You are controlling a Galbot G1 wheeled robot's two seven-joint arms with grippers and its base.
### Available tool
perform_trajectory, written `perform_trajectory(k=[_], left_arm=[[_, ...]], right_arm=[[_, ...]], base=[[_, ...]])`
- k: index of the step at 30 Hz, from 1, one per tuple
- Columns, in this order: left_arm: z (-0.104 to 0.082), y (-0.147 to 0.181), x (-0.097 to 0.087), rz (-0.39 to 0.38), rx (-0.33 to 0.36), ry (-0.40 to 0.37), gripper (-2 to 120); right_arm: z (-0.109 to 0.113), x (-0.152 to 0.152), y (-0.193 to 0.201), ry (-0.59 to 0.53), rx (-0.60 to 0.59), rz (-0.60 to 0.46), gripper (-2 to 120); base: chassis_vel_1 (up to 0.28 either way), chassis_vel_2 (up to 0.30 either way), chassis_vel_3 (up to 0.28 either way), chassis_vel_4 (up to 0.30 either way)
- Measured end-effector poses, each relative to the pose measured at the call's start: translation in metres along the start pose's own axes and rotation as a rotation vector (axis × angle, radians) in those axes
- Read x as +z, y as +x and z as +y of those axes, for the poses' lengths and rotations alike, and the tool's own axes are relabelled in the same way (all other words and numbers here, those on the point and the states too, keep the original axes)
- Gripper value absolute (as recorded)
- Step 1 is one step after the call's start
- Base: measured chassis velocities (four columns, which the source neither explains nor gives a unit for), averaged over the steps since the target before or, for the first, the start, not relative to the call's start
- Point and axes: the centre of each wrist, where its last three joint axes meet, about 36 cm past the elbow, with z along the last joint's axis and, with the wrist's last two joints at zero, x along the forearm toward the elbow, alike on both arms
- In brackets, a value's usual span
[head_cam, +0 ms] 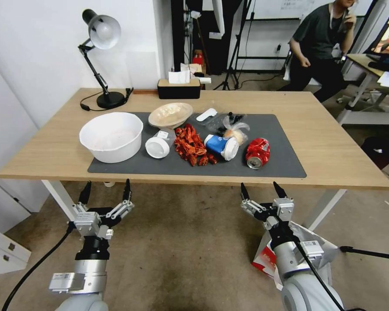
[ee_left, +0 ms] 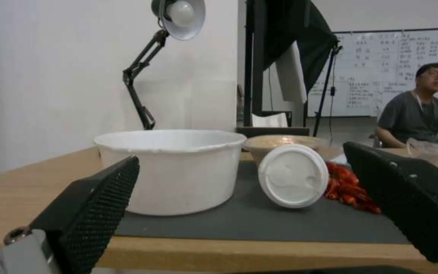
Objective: Pick up the food delivery bag from the floor and place it on the table.
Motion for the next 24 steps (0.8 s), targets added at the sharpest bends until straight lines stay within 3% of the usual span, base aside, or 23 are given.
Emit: perform_trajectory(k=[24], left_arm=[[0.0004, 0.0095, 0.0096, 0.020, 0.027, -0.025, 100]], right_arm=[[0.0038, -0.0052, 0.0027, -0.008, 0.008, 0.001, 100]], base=[[0.000, 0.000, 0.000, 0.000]])
